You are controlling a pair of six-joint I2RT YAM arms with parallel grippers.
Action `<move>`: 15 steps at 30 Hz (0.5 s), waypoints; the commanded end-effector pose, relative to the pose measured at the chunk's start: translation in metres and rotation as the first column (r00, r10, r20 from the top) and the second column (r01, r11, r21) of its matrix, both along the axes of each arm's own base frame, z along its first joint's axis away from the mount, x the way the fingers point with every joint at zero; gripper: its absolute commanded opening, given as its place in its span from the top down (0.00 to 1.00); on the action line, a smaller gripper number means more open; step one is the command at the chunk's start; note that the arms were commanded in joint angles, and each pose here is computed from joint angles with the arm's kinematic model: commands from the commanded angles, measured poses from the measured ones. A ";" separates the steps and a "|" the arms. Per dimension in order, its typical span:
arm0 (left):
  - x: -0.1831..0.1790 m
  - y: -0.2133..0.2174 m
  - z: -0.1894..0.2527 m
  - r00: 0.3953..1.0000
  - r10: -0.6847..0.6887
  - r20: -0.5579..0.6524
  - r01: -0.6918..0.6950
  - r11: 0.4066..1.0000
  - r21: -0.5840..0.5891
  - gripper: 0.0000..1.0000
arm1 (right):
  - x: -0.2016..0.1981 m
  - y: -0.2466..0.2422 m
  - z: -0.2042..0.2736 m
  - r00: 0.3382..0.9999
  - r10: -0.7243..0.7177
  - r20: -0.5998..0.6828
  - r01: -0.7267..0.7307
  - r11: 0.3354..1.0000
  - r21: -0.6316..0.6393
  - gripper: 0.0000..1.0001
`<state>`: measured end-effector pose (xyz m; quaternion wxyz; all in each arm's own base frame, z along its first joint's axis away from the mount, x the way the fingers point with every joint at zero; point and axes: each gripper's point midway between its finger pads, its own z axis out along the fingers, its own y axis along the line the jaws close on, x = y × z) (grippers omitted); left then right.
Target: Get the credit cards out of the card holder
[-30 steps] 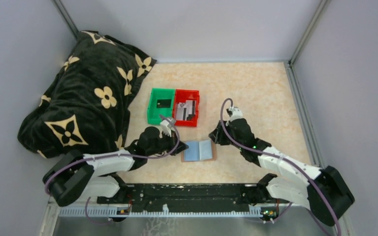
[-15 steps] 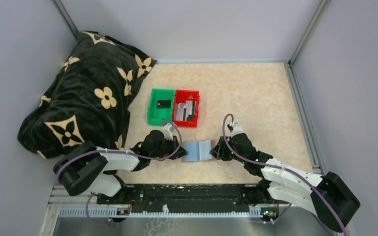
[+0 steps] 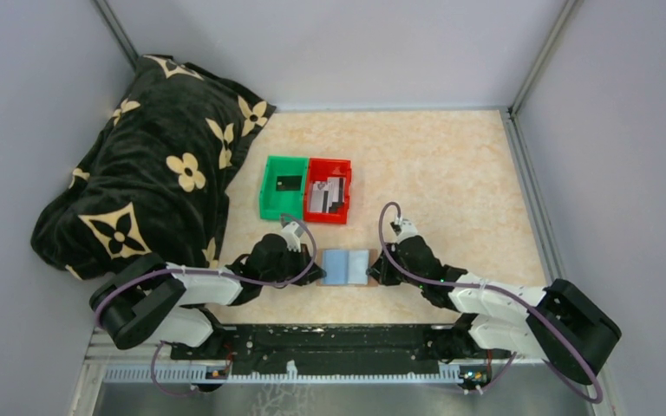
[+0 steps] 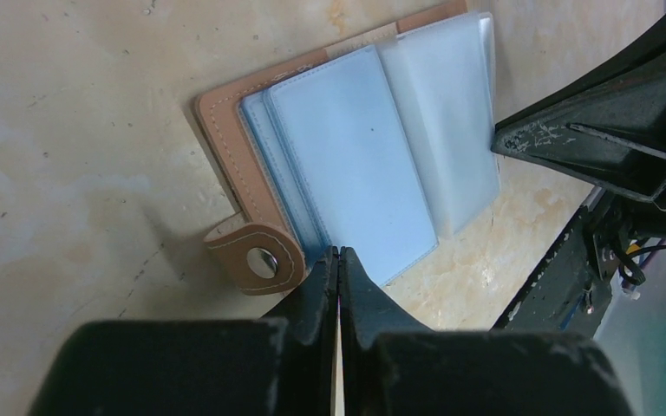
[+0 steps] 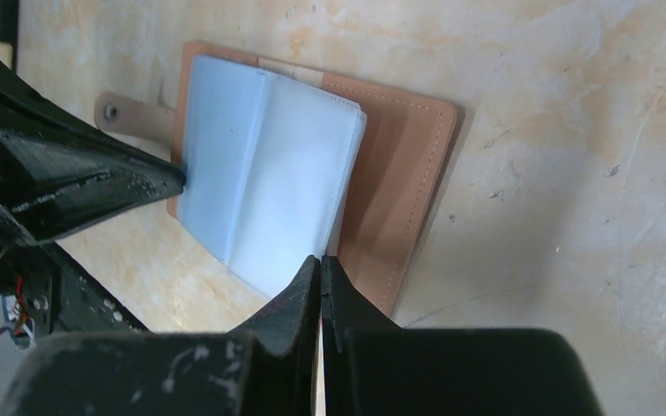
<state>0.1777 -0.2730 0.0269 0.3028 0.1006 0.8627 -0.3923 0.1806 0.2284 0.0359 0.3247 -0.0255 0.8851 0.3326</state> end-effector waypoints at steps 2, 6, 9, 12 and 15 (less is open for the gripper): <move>-0.001 0.007 -0.007 1.000 0.027 -0.004 -0.027 0.999 0.029 0.94 | 0.010 0.024 0.035 0.996 0.041 0.085 -0.044 0.999 0.027 1.00; -0.001 0.008 -0.008 1.000 0.030 -0.003 -0.030 0.999 0.029 0.84 | 0.011 0.025 0.042 0.994 0.046 0.100 -0.049 0.998 0.026 1.00; -0.003 0.002 -0.001 1.000 0.014 0.000 -0.014 1.000 -0.011 0.75 | 0.010 0.025 0.040 0.994 0.047 0.097 -0.049 0.999 0.023 1.00; -0.006 -0.007 0.010 1.000 -0.014 -0.009 0.013 0.997 -0.075 0.66 | 0.008 0.026 0.035 0.995 0.055 0.083 -0.057 0.998 0.022 1.00; -0.009 -0.016 0.021 0.999 -0.039 -0.014 0.037 0.991 -0.130 0.47 | 0.007 0.026 0.032 0.996 0.051 0.074 -0.053 0.998 0.025 1.00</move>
